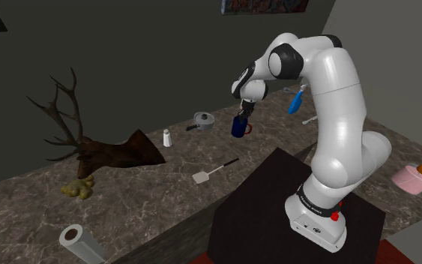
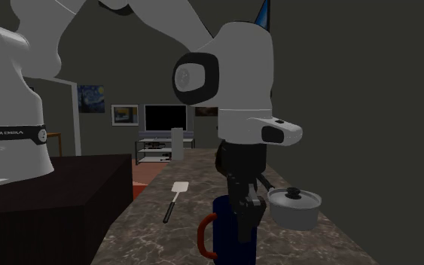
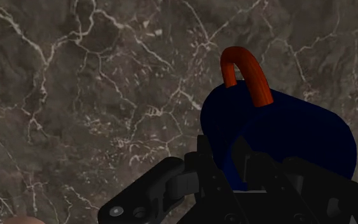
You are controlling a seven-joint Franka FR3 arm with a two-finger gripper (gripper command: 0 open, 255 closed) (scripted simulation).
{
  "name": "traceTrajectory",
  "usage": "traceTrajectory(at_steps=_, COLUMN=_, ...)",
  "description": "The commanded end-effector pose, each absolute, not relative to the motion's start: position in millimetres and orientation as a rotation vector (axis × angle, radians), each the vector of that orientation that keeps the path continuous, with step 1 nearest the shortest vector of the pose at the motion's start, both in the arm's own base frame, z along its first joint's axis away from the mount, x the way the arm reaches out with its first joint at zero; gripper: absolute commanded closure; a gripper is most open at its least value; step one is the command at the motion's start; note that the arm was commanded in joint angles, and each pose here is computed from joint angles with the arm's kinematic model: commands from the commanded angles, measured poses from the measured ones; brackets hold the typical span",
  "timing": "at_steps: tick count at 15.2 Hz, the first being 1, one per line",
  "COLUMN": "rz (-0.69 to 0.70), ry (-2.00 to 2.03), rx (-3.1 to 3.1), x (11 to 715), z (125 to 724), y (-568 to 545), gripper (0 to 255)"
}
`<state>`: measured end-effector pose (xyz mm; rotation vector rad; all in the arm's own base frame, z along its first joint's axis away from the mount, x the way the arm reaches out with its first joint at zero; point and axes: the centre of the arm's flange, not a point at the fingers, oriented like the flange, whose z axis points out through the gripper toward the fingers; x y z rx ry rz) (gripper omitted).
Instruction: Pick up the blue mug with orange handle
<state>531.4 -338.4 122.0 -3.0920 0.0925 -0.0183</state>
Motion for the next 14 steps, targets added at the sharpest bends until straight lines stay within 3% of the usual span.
traceTrajectory(at_steps=1, rz=-0.017, ry=0.093, rx=-3.092, x=531.3, z=121.5, y=-338.0, gripper=255)
traceTrajectory(at_steps=14, rz=-0.017, ry=0.093, rx=-3.092, x=531.3, z=190.1, y=-338.0, gripper=255)
